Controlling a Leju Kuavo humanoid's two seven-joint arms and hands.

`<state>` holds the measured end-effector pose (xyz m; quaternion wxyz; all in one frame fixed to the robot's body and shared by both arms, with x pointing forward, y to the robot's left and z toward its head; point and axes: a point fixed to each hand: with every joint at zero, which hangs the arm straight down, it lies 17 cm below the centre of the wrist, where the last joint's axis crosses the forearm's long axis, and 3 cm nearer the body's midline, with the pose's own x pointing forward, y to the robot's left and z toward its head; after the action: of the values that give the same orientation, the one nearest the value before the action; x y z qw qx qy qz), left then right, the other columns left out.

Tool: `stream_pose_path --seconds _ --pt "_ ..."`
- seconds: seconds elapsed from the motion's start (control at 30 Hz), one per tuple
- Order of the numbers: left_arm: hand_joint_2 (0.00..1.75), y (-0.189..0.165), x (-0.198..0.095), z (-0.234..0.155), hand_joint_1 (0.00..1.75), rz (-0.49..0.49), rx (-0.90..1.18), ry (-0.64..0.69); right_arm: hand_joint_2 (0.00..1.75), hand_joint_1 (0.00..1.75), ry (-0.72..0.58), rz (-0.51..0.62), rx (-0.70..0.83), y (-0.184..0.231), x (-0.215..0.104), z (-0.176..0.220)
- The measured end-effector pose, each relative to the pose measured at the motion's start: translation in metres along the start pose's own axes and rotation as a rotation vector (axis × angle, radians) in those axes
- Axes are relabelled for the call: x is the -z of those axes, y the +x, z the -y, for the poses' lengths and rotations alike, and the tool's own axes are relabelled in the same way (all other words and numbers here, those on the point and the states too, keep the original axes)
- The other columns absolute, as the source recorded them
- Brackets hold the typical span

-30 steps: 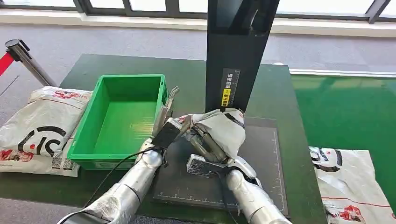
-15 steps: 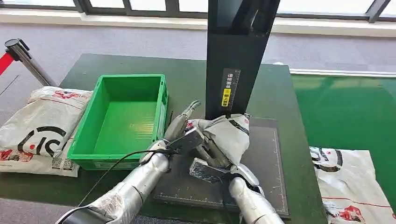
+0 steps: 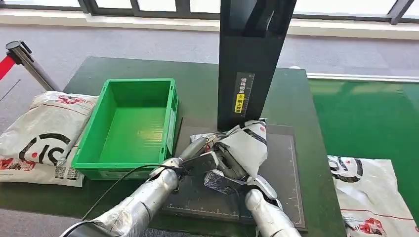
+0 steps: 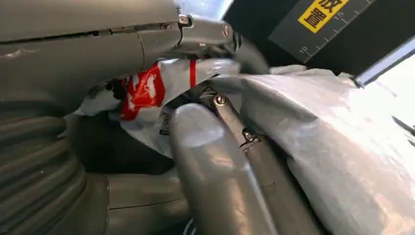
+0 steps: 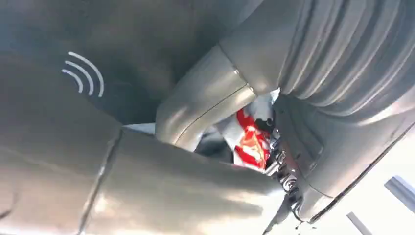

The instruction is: Moved the parcel from conveyor to table for the left to box.

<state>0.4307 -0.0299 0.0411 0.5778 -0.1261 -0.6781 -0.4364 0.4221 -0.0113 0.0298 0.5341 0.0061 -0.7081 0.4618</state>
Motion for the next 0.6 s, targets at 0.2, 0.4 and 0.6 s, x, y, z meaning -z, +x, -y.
stream_pose_path --seconds 0.2,0.4,0.6 --pt "1.75 0.001 -0.001 0.000 1.75 0.008 -0.001 -0.003 0.00 0.00 0.000 0.001 0.000 0.000 0.000 0.000" --pt "1.75 -0.003 -0.003 0.001 1.75 0.001 0.001 -0.017 0.00 0.00 0.010 -0.002 0.008 -0.001 -0.004 -0.008" --pt "1.75 -0.011 -0.002 -0.004 1.75 -0.038 0.053 0.005 0.00 0.00 0.011 -0.017 0.012 -0.003 -0.005 -0.011"
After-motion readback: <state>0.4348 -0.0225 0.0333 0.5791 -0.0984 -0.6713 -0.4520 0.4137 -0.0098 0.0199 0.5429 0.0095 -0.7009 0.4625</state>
